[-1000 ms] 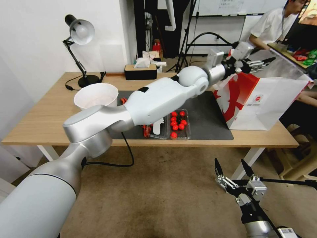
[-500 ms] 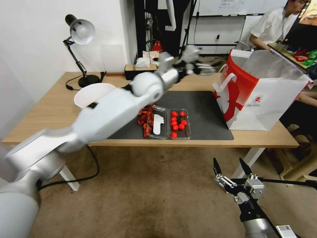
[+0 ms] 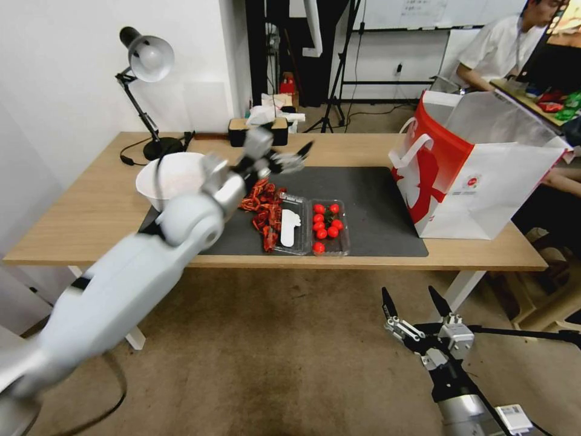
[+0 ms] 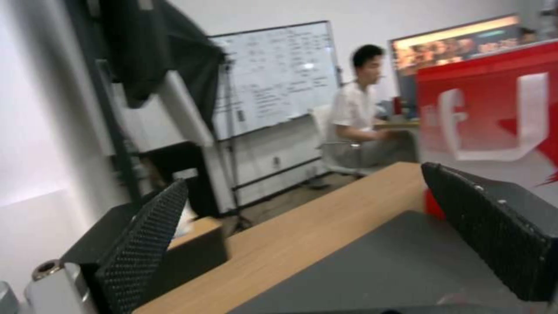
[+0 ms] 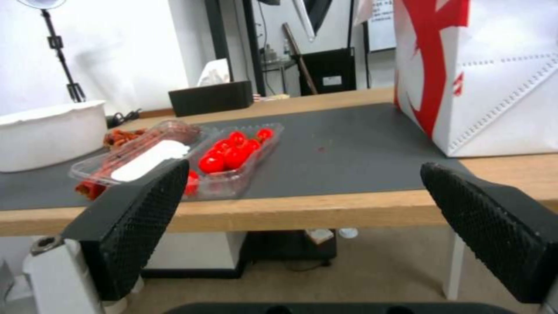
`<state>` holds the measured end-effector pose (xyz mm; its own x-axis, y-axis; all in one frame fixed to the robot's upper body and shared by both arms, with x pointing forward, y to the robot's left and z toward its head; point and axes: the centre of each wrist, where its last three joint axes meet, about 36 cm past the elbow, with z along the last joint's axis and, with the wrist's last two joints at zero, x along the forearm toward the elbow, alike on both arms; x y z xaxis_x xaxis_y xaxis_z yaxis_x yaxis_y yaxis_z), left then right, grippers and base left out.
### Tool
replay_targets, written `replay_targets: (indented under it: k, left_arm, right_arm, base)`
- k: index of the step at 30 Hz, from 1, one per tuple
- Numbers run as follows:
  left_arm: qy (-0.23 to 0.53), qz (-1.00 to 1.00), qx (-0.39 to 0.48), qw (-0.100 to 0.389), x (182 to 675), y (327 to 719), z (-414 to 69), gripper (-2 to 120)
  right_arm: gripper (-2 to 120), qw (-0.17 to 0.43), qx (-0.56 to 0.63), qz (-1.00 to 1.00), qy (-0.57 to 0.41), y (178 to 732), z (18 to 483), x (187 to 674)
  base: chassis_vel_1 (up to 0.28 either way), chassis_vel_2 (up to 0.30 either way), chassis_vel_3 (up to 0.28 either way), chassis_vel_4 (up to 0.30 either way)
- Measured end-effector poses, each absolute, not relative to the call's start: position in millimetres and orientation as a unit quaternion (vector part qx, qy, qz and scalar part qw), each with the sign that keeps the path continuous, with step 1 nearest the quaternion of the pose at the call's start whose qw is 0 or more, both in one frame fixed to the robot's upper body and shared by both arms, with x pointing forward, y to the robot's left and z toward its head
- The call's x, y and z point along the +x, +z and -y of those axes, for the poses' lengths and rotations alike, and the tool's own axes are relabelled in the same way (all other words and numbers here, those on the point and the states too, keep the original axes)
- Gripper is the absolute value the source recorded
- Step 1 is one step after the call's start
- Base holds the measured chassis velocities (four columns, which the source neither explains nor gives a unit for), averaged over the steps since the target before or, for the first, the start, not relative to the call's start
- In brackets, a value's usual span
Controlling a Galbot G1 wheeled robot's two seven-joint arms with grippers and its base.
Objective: Pick up the trash from the table and place it into the takeout bag.
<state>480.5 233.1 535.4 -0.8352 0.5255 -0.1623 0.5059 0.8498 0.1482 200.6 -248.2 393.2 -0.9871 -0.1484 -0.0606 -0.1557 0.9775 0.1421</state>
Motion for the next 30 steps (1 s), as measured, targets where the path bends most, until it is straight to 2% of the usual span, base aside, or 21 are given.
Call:
replay_targets:
  k: [6,9,14,17,23,30]
  left_arm:
    - [0.045,-0.973,0.202,0.101,440,504,-254,100]
    - [0.051,-0.984,0.145,0.094,400,474,-268,100]
    - [0.051,-0.990,0.096,0.088,369,454,-284,100]
    - [0.046,-0.996,0.042,0.067,322,432,-300,100]
    - [0.042,-0.997,0.014,0.056,291,413,-300,100]
    - [0.017,-0.999,0.022,0.034,266,384,-272,100]
  right_arm:
    - [100,0.022,-0.085,-0.994,0.072,394,244,203]
    - [100,0.019,-0.090,-0.993,0.071,394,242,205]
    - [100,0.016,-0.092,-0.993,0.076,396,237,206]
    - [100,0.011,-0.094,-0.992,0.079,396,232,207]
    - [100,0.007,-0.085,-0.993,0.076,395,230,210]
    - [100,0.007,-0.073,-0.995,0.069,400,236,209]
  base:
    - [0.000,0.000,0.000,0.000]
    - [0.000,0.000,0.000,0.000]
    - [0.000,0.000,0.000,0.000]
    - [0.000,0.000,0.000,0.000]
    - [0.000,0.000,0.000,0.000]
    - [0.000,0.000,0.000,0.000]
